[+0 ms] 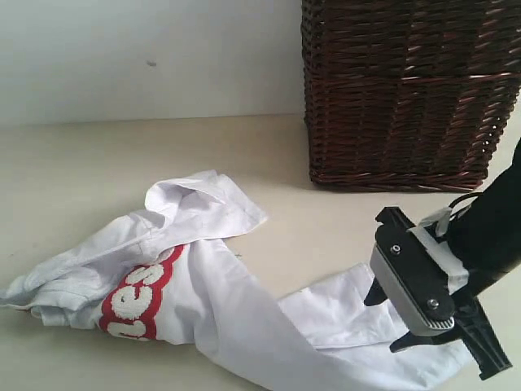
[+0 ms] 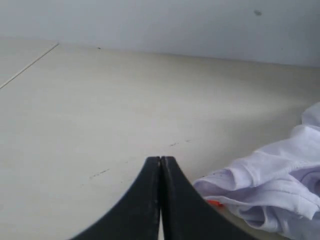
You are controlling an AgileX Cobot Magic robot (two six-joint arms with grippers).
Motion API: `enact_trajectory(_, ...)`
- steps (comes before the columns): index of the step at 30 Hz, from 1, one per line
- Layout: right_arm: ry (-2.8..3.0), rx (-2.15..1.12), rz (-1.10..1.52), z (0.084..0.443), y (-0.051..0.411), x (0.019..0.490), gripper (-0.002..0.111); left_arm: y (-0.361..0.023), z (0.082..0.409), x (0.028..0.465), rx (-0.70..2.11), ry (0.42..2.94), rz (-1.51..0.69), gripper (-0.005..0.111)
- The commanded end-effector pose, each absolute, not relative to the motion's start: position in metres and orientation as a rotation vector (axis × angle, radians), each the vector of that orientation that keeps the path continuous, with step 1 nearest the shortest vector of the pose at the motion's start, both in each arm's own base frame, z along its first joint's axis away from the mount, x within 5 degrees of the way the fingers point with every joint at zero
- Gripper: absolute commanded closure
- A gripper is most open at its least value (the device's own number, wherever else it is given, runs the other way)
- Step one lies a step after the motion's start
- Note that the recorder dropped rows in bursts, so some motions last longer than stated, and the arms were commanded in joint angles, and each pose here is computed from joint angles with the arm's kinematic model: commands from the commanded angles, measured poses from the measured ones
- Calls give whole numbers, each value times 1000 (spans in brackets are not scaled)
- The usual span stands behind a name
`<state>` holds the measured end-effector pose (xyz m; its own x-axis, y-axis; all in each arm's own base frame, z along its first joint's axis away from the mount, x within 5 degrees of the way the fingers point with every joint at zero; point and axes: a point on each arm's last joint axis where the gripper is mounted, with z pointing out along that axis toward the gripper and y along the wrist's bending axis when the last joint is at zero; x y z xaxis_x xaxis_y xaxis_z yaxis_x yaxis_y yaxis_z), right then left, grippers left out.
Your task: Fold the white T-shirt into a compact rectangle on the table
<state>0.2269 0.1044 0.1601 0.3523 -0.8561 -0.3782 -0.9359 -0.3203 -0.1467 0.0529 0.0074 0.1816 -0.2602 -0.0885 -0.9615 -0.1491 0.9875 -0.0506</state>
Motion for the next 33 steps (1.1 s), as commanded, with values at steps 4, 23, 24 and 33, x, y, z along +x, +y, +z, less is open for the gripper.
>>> enact_trajectory(4, 1664, -2284, 365, 126, 104, 237, 57, 8, 182, 53, -177, 1825, 60, 107)
enact_trajectory(23, 1710, -1970, 190, 163, 109, 249, 108, 8, 182, 53, -177, 1825, 60, 107)
enact_trajectory(24, 1703, -1894, 183, 176, 111, 249, 108, 8, 182, 53, -177, 1825, 60, 107)
enact_trajectory(33, 1756, -1242, -60, 251, 106, 287, 108, 8, 182, 53, -177, 1825, 60, 107)
